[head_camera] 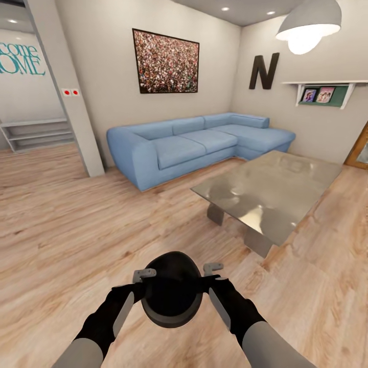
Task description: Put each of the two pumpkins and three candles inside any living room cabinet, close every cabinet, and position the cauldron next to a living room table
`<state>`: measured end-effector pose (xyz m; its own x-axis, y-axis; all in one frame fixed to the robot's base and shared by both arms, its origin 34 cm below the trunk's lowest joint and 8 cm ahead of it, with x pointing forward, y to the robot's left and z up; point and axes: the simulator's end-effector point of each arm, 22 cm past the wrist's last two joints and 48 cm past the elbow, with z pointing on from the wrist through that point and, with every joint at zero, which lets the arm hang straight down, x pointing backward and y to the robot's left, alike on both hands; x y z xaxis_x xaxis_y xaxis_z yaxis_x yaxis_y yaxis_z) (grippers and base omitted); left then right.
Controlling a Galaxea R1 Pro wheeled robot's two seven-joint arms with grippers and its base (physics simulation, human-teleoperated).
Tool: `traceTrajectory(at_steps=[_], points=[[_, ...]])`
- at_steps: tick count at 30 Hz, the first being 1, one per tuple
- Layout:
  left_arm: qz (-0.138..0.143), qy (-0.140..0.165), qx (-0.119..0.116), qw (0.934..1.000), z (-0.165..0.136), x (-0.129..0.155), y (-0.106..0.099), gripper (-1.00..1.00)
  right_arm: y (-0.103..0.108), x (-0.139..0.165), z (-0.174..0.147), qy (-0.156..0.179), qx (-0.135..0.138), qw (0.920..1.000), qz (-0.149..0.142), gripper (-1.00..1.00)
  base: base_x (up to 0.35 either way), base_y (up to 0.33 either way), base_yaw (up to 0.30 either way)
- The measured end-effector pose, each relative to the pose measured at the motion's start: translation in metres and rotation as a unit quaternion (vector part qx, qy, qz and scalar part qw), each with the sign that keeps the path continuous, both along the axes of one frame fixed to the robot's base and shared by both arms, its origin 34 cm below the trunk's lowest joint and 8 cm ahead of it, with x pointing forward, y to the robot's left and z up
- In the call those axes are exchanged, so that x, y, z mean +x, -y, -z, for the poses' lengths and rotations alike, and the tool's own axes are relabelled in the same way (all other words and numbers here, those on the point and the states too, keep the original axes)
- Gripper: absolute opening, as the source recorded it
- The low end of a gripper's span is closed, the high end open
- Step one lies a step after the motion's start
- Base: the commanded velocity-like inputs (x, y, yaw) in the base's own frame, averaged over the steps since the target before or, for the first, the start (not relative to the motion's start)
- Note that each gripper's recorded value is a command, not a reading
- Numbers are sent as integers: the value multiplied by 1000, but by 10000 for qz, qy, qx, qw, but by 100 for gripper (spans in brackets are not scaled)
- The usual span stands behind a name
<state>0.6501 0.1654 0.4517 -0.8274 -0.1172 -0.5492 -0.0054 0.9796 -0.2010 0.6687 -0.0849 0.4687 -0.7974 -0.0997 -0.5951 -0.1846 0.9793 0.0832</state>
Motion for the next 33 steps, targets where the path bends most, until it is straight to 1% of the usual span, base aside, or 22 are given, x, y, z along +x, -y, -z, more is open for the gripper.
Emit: traceTrajectory(at_steps=[18, 33], points=[[1, 6, 0, 10000, -1, 1, 0, -100, 0, 0, -1, 7, -1, 10000, 3, -100, 292, 143, -272], [-1, 1, -3, 10000, 0, 0, 0, -100, 0, 0, 0, 3, -4, 10000, 1, -100, 239, 209, -277]])
